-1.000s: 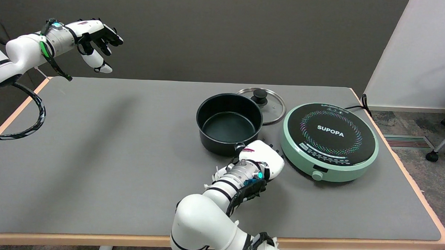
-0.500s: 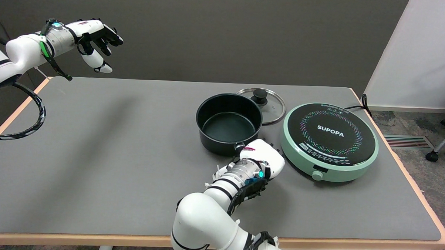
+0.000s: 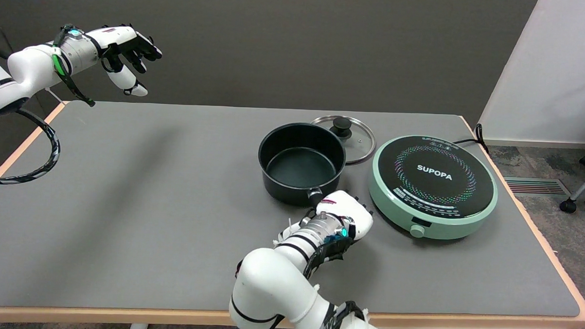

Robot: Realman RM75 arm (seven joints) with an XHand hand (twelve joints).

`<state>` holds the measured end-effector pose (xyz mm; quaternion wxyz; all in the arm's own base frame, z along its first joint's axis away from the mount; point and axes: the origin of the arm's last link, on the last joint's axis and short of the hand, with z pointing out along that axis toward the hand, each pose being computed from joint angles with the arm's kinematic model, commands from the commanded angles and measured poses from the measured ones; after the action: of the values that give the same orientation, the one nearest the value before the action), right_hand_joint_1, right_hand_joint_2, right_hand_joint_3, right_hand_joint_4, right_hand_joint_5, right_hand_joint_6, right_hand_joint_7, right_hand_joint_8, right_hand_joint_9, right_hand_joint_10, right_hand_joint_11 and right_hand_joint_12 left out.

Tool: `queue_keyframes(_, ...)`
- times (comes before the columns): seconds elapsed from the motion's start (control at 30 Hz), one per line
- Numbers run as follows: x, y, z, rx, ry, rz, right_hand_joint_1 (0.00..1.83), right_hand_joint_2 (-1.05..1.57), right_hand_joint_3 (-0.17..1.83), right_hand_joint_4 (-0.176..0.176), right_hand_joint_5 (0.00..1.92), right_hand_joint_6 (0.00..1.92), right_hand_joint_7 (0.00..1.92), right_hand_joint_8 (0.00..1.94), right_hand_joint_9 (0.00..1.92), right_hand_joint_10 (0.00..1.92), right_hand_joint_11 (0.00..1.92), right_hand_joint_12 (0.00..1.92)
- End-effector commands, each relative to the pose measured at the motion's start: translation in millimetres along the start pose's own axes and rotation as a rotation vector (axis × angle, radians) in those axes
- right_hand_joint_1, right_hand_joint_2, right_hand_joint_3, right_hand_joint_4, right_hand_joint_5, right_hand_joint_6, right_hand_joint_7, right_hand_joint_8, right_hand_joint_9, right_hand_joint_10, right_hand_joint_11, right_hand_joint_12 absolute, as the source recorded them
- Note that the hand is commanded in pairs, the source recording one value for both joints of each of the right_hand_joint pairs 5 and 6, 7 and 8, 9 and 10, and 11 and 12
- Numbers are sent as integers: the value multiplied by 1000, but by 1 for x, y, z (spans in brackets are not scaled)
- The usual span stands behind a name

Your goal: Pick up the pot.

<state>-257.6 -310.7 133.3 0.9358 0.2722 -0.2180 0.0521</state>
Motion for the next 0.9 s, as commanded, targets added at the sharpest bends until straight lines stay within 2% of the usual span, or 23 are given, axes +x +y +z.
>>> queue_keyframes(0.03,2,-4,16,-1,-27,20,1194,-103,1164,-23,1197,1197,1197,1197,1197,1197,1197,1197)
queue_keyframes(0.1,5,-6,16,1,-22,24,1178,-7,1098,-61,1349,1349,1349,1349,1349,1349,1349,1349)
queue_keyframes(0.17,7,-7,17,0,-17,21,1161,131,947,-91,1494,1494,1494,1494,1494,1494,1494,1494)
queue_keyframes(0.2,8,-8,17,-1,-12,22,1158,205,866,-98,1573,1573,1573,1573,1573,1573,1573,1573)
queue_keyframes(0.27,9,-8,17,-1,-7,22,1160,275,802,-88,1664,1664,1664,1664,1664,1664,1664,1664)
queue_keyframes(0.67,10,-5,22,-41,-41,44,1211,186,847,-98,1598,1598,1598,1598,1598,1598,1598,1598)
queue_keyframes(0.9,11,-2,25,-66,-48,59,1237,392,860,-99,1561,1561,1561,1561,1561,1561,1561,1561)
